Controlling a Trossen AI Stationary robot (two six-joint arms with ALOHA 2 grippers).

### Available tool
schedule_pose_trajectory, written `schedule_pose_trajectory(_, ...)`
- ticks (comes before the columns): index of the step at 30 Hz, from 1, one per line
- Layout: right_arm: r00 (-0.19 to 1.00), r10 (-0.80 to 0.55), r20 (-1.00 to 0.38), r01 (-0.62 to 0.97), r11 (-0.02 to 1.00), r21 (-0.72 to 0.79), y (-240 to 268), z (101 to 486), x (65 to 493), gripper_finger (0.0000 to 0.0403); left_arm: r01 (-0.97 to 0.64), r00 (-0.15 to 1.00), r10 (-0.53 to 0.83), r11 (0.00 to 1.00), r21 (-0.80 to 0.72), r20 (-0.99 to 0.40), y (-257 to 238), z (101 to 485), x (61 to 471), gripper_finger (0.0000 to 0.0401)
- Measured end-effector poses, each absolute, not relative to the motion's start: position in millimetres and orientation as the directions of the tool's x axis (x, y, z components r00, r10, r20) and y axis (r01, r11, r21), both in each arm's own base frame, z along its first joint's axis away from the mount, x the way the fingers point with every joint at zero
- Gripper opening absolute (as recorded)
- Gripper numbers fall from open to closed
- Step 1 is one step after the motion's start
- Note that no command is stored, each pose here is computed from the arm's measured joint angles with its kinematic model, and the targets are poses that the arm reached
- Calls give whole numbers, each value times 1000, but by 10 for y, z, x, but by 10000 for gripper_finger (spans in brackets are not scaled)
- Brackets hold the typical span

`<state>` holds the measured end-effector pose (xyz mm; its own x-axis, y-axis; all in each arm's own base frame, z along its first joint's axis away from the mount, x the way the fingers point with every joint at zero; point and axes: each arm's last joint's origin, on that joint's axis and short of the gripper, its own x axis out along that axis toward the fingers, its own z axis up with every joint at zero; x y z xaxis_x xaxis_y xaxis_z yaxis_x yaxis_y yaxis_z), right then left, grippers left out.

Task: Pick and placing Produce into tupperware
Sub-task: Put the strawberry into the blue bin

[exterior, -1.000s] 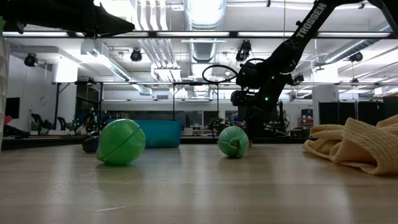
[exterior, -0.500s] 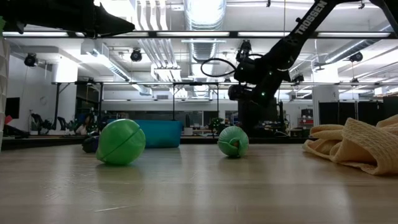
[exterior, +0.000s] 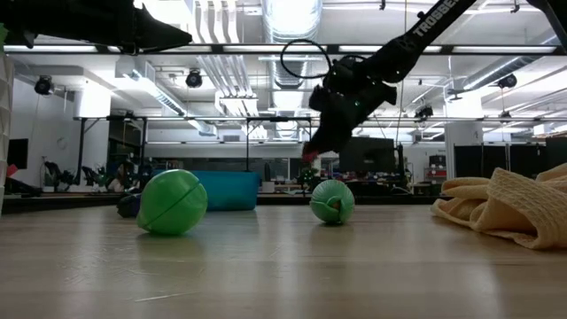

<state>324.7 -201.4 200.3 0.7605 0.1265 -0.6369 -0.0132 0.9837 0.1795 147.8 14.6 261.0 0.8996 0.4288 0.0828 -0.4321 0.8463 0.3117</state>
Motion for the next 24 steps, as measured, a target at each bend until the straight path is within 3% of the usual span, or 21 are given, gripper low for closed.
schedule_pose_trajectory(9,820,352,-451,-250,930,270,-1981,2149,3322,134,-432,900,429,846,312,81,147,2608,1481,209)
schedule_pose_trajectory(24,857,348,-379,-296,936,190,-1856,2246,3487,136,-432,900,429,846,311,83,146,2611,1478,209)
